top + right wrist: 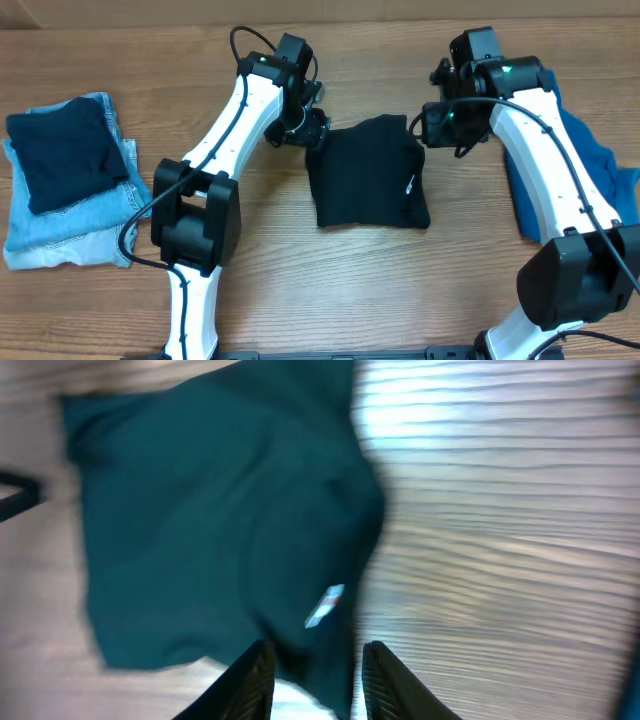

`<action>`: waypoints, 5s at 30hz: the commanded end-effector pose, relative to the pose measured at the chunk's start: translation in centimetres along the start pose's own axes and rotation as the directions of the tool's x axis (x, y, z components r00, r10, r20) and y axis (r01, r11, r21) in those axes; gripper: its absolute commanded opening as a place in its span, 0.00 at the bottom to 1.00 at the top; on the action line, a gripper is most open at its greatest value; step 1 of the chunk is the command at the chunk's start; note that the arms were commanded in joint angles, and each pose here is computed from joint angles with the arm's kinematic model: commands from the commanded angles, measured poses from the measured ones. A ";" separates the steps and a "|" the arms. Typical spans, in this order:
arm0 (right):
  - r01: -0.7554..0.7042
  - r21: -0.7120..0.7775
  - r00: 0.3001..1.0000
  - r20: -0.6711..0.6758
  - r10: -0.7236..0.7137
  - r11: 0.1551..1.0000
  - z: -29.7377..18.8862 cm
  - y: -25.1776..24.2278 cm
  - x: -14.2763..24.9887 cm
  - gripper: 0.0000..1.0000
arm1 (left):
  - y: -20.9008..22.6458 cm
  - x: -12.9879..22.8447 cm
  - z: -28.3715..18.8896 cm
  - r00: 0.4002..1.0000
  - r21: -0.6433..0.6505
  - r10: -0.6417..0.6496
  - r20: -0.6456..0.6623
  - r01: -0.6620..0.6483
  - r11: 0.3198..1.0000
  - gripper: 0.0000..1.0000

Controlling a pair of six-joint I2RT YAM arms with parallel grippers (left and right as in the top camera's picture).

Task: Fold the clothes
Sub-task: 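Grasp the folded black t-shirt with the left gripper and lift, then carry the black t-shirt left and place it on the jeans stack, then release the black t-shirt and lift the left gripper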

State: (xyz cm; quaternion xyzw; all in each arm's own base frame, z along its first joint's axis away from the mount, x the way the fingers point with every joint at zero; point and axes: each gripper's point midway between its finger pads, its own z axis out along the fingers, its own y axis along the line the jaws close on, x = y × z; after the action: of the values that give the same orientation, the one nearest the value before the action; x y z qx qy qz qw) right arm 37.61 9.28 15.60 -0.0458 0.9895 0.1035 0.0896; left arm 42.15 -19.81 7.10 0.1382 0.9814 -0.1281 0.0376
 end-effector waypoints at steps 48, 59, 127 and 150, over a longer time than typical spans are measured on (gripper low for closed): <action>-0.079 0.178 0.994 -0.063 0.092 0.981 2.4 -4.0 2.3 0.33 | -6.7 -1.9 -3.4 0.938 0.697 0.014 0.346 -0.267 0.666 0.73; -0.080 0.175 0.994 -0.056 0.091 0.981 2.4 -3.9 2.1 0.33 | 4.1 0.5 -0.2 0.927 0.468 -0.367 0.080 0.290 0.835 0.76; -0.081 0.160 0.993 -0.074 0.094 0.984 2.5 -3.6 2.5 0.34 | 34.4 13.5 -29.1 0.268 0.025 -0.604 0.750 0.902 0.431 0.04; -0.081 0.160 0.993 -0.077 0.094 0.984 2.5 -3.6 2.6 0.34 | 35.1 22.8 -26.5 0.117 -0.006 -0.787 0.605 0.990 0.142 1.00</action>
State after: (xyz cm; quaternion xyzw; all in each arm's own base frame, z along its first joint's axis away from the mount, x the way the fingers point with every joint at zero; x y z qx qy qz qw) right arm 35.81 6.30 12.28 -0.0047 0.9985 0.0270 0.0480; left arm 29.43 25.28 19.70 -0.5438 0.8171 0.0488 0.1852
